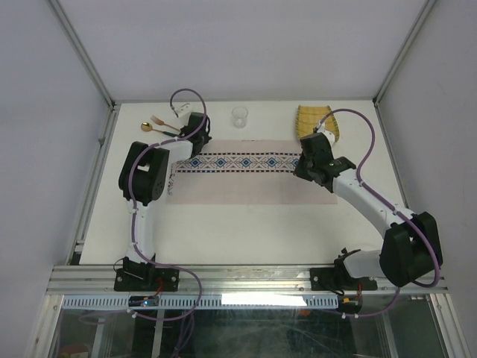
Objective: Set the dinner table for one person
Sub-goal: Adjust the napkin at the center of the board.
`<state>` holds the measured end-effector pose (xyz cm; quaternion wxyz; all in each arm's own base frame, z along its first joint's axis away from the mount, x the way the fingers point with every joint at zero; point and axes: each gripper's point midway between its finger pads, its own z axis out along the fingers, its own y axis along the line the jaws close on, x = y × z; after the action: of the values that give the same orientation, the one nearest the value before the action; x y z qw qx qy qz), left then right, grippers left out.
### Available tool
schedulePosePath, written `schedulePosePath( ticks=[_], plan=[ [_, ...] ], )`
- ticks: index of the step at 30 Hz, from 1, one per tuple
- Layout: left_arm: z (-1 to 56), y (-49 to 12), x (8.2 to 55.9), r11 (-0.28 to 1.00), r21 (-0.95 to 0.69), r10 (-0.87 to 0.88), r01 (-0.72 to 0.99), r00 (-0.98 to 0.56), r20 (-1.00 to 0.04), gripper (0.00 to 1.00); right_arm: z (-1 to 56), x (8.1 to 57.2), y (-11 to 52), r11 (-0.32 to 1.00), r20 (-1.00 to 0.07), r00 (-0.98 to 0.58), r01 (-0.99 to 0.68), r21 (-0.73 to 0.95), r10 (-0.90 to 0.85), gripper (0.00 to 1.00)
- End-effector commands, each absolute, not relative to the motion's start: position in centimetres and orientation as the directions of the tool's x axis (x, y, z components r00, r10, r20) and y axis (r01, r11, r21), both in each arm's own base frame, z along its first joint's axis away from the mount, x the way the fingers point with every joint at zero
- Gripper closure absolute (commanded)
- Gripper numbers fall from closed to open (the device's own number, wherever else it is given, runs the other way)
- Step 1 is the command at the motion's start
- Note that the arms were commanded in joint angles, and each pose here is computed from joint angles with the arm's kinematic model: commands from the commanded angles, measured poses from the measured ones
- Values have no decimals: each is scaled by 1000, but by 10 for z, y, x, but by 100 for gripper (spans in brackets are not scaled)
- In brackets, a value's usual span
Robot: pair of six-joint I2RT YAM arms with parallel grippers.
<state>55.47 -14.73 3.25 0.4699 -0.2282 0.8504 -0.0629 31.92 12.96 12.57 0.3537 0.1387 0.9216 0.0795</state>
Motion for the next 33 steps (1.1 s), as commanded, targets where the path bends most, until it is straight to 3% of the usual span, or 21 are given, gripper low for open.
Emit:
schedulePosePath(
  ticks=[1, 33],
  plan=[
    [39, -144, 549, 881, -340, -462, -329, -443, -768, 100, 141, 333, 137, 947, -665, -679, 168, 273, 312, 100],
    [25, -130, 516, 878, -307, -461, -368, -473, -751, 100, 134, 335, 134, 950, -661, -684, 185, 251, 307, 100]
  ],
)
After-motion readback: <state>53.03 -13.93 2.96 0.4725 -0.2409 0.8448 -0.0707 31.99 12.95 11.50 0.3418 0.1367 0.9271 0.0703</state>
